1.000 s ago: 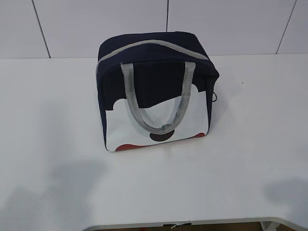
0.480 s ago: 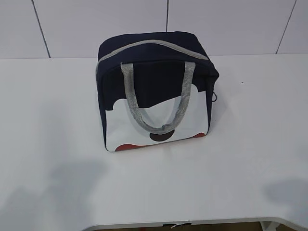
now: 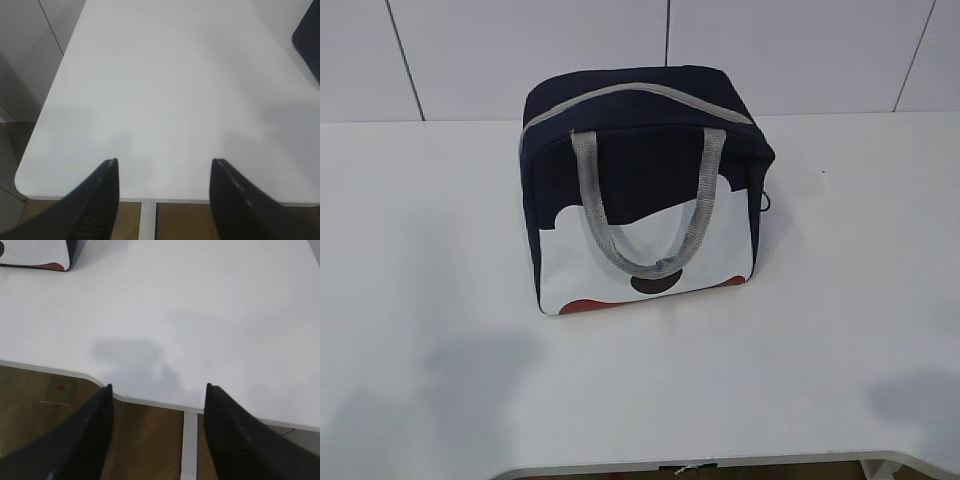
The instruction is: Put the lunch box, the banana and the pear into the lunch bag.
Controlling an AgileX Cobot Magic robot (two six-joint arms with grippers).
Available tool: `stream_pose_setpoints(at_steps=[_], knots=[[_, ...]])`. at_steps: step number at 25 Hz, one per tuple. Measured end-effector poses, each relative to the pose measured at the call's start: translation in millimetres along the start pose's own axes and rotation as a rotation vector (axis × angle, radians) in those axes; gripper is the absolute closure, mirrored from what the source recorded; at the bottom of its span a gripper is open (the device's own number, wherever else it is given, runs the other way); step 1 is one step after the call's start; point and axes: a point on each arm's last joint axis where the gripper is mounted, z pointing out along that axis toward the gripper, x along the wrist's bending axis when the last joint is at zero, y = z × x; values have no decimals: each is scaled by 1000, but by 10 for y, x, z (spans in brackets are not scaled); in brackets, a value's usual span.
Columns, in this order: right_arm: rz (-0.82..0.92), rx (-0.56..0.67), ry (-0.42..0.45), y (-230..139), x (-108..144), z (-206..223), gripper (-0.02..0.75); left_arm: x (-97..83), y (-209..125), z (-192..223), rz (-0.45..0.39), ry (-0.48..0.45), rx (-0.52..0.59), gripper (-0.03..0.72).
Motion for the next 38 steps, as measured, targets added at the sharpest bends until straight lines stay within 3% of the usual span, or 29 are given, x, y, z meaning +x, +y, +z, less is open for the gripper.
stream_pose_setpoints(at_steps=[38], knots=[[0,0,0,0,0,0,262,0,0,0,0,0,0,274]])
